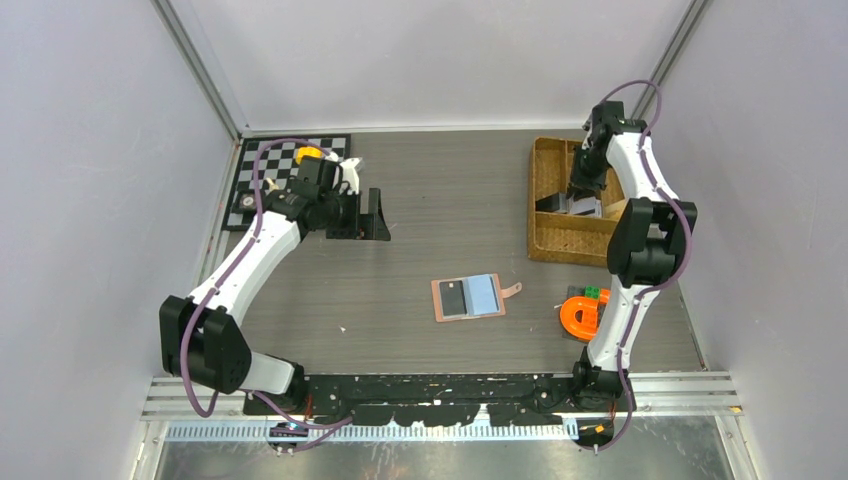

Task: Put the credit cards into the card holder
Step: Pick up the credit card from the storage box.

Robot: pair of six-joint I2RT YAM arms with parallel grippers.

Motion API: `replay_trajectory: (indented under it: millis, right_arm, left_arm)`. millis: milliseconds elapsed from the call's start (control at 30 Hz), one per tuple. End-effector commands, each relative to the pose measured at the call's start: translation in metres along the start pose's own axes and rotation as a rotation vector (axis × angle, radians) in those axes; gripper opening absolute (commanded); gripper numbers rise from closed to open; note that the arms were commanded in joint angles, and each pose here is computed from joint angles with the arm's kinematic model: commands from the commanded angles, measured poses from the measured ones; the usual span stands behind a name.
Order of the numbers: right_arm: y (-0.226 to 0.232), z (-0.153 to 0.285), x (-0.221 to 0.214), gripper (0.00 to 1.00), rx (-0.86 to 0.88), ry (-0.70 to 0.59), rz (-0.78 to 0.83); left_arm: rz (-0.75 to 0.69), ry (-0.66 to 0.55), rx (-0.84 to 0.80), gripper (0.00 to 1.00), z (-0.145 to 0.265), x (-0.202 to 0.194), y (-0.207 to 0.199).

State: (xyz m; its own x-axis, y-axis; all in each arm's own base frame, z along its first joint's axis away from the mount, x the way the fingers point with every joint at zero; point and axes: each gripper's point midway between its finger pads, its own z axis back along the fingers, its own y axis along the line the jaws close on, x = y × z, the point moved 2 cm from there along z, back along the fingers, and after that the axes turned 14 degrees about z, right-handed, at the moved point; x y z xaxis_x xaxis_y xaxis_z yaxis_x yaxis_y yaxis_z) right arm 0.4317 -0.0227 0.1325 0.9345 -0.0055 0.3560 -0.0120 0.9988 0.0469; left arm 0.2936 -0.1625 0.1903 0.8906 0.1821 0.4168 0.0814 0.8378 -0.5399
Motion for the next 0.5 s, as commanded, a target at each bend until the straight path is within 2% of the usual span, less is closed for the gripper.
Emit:
replay_trajectory:
  millis: [0,200,400,467]
  right_arm:
    - [0.001,0.009,0.005,0.26,-0.041,-0.026,0.029]
    - [0.007,-0.002,0.006,0.27,-0.065,-0.018,0.06]
    - [0.007,-0.006,0.006,0.16,-0.064,-0.016,0.06]
    - [-0.001,-0.006,0.005,0.13,-0.115,-0.012,0.06]
  left_arm:
    - [-0.01,0.008,-0.017,0.84,0.001,0.0,0.0]
    - [-0.009,0.008,-0.018,0.84,0.001,-0.001,0.0]
    - [-0.011,0.006,-0.018,0.84,0.001,0.0,-0.001]
    - [-0.011,0.007,-0.019,0.84,0.001,0.0,-0.001]
